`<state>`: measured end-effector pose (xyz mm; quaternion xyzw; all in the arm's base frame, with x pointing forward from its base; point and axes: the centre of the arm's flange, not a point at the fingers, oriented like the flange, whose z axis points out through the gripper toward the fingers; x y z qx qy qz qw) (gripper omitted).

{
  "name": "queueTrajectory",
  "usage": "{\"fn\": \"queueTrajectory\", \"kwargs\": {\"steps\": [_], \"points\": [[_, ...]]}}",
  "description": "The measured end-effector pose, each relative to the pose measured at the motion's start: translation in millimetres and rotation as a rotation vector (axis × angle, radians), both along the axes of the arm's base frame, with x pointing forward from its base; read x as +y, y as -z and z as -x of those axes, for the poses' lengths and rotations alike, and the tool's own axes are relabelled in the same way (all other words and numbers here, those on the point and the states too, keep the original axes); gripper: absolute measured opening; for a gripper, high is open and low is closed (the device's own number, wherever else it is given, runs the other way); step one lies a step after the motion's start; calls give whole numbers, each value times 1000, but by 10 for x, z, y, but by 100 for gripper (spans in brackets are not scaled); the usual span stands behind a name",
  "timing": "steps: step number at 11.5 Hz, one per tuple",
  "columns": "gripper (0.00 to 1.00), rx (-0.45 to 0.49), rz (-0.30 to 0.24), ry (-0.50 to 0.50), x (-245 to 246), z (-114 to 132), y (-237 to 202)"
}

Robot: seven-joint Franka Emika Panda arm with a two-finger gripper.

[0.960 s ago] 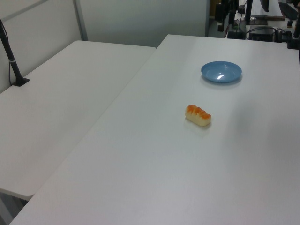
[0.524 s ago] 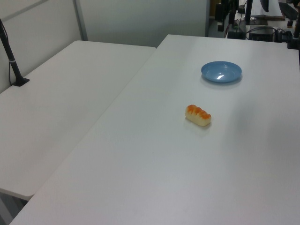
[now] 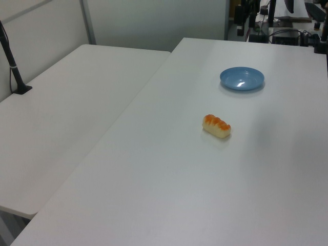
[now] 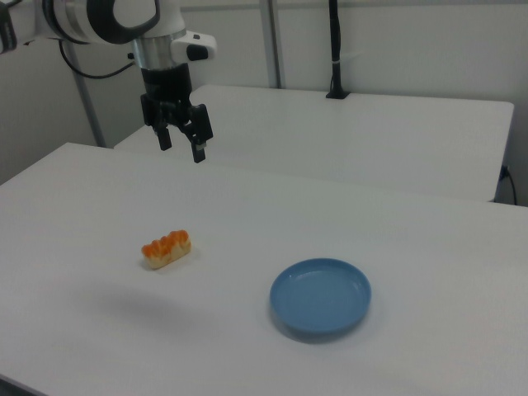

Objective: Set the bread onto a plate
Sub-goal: 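Move the open gripper over the bread roll and lower onto it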

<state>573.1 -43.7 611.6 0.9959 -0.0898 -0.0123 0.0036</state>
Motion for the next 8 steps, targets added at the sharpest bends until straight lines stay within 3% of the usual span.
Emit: {"fn": "queueTrajectory", "kwargs": {"steps": [5,8], "points": [[100,3,10,31,706,-291,402],[100,68,24,11,1142,-432,888]]}}
